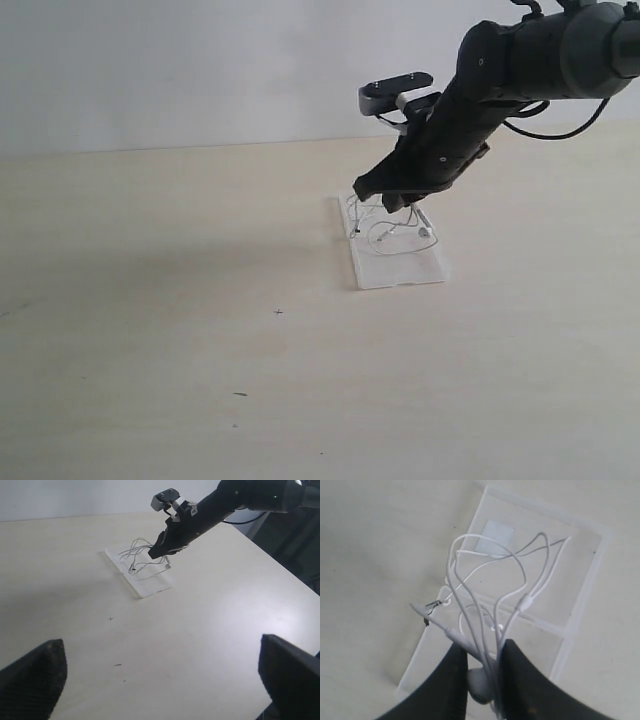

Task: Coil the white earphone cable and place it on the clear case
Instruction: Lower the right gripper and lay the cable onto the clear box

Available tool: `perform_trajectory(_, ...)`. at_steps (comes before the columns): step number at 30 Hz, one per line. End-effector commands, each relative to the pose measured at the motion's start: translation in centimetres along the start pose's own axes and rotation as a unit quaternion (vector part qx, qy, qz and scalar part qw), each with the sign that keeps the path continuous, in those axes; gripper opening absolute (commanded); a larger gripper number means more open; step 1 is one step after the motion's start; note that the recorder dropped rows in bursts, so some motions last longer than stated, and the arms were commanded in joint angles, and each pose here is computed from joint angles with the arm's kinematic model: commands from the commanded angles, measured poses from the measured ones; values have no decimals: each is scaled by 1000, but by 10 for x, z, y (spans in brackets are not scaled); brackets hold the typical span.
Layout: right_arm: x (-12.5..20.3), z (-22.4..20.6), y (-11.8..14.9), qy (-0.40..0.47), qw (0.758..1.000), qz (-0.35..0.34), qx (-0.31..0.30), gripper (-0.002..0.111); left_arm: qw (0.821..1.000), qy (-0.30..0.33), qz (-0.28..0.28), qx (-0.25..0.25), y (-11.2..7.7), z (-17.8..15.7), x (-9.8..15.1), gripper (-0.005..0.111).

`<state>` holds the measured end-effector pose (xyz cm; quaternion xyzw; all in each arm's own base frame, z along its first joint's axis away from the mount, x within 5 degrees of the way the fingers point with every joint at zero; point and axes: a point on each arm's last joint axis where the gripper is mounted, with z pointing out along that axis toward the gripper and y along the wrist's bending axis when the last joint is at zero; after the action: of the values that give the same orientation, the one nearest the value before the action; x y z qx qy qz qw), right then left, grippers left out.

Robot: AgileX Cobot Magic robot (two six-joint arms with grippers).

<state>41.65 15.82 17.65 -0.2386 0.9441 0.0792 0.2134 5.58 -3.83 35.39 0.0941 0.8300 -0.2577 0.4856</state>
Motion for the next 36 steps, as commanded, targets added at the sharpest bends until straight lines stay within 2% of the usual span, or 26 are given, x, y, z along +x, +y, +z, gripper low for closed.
perform_trajectory(1,1,4,-4,6,999,38,5,0,1000,-6,-8,6,-1,-1,0,105)
perform_trajectory(14,5,17,-7,16,997,77,12,0,1000,-3,-16,14,-2,-1,0,105)
perform_trajectory(19,6,17,-11,18,995,93,38,0,1000,-3,-17,14,-2,-1,0,105)
perform_trajectory(36,9,15,-26,23,990,125,64,0,999,2,-27,24,-4,-1,1,105)
